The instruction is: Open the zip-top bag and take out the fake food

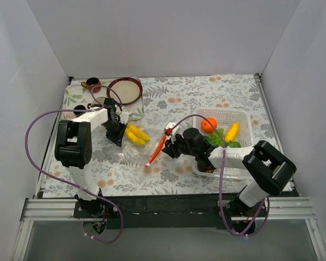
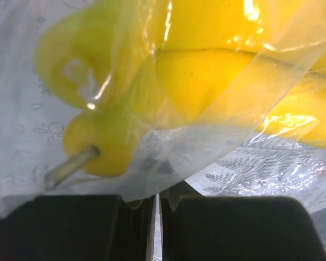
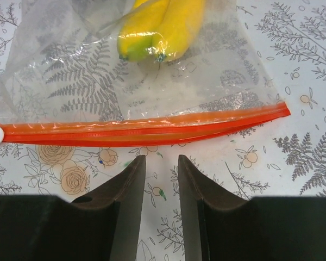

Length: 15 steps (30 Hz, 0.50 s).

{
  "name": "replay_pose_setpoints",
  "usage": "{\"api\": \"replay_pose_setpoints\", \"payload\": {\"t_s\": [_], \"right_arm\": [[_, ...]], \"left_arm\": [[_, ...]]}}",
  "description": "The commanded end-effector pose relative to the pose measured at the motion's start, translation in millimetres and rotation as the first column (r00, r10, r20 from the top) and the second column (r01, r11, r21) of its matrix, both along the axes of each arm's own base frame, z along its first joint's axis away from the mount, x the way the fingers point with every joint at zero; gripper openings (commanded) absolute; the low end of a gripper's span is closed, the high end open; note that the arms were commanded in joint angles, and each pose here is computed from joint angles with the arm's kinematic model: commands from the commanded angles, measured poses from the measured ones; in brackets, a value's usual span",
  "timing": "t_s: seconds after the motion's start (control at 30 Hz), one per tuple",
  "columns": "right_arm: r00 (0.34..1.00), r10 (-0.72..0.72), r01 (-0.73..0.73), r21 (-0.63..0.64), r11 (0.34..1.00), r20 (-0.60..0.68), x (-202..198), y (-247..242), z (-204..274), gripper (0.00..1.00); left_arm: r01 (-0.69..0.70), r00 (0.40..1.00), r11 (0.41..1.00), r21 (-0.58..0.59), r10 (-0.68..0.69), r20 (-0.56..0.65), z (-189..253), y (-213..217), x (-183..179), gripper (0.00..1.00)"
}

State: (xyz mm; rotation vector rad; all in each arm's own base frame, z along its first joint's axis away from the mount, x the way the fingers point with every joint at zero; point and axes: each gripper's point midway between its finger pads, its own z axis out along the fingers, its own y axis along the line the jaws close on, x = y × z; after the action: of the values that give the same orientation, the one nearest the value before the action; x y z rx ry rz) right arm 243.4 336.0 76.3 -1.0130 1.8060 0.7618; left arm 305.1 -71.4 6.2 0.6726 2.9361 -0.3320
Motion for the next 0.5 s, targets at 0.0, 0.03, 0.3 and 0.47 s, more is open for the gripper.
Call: {"api": "replay_pose_setpoints", "payload": {"t_s": [0.0,0.03,0.3,0.47], "right_arm": [[1.000,-0.002,0.001,0.047,0.999,0.029,16.8,18.0,10.7,0.39],[1.000,-0.001,-0.001,0.051,0.999,0.028,18.7,21.2,10.9,0.40],[0.998,0.027,-0.036,0.139,0.990,0.062,41.2,58.8,33.4,0.99],[0.993,0.011,-0.030,0.172,0.985,0.113,55.2,71.9,45.6,0.99]], "left_arm": [[0.066,0.983,0.993,0.094,-0.048,-0.179,-83.2,13.1,-44.1,0.00],[0.064,0.983,0.994,0.094,-0.047,-0.179,-83.2,13.5,-44.0,0.00],[0.058,0.983,0.995,0.083,-0.043,-0.177,-81.4,10.1,-42.3,0.00],[0.059,0.982,0.995,0.084,-0.043,-0.183,-81.6,10.5,-44.3,0.00]]}}
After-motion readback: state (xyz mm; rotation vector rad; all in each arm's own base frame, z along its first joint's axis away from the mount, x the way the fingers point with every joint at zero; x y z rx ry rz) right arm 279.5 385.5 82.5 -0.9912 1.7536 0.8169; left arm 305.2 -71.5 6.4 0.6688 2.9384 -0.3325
